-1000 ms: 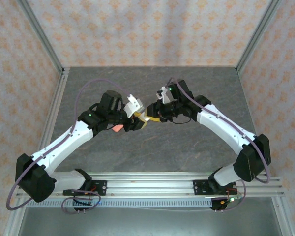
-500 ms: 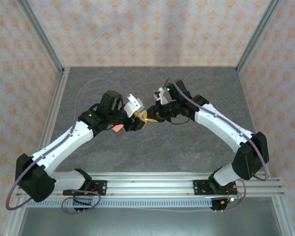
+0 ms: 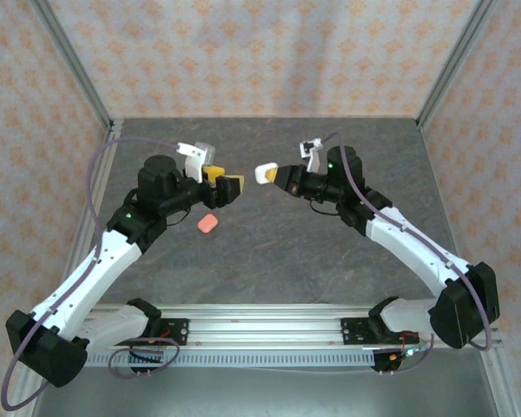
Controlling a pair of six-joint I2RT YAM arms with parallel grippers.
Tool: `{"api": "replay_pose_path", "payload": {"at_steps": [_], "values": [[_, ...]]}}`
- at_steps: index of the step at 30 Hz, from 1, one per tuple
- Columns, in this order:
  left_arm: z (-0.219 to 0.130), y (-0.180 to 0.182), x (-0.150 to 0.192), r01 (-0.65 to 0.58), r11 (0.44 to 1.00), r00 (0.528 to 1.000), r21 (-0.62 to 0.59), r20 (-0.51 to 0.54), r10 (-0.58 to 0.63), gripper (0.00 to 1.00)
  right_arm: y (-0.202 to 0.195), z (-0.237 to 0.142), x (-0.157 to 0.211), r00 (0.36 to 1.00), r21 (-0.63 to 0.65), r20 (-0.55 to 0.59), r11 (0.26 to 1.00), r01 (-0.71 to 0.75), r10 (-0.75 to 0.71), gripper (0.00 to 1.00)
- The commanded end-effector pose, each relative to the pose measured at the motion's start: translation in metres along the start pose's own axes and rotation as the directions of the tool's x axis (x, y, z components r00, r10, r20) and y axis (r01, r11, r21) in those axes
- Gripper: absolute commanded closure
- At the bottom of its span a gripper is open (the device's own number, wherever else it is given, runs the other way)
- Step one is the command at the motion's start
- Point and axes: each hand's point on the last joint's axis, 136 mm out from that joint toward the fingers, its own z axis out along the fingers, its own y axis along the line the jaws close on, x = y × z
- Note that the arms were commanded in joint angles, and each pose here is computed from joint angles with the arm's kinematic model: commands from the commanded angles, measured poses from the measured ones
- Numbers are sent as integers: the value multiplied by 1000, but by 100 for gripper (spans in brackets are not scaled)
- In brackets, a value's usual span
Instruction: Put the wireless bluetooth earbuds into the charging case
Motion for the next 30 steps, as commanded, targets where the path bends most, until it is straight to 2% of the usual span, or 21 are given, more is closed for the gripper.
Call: {"api": "replay_pose_path", "payload": {"at_steps": [1, 5, 14, 30], "values": [[-2, -36, -20, 160, 961, 983, 224, 54, -177, 30, 46, -11, -28, 989, -174, 125, 980, 98, -77, 100], [-3, -55, -36, 225, 912, 963, 342, 62, -261, 32, 63, -13, -28, 991, -263, 117, 960, 97, -69, 100], [-1, -70, -62, 261, 861, 946, 436, 62, -318, 37, 94, -22, -27, 994, -423, 101, 902, 85, -46, 100], [1, -83, -82, 232, 842, 949, 487, 78, -306, 56, 102, -25, -24, 994, -461, 85, 882, 97, -64, 100]]}}
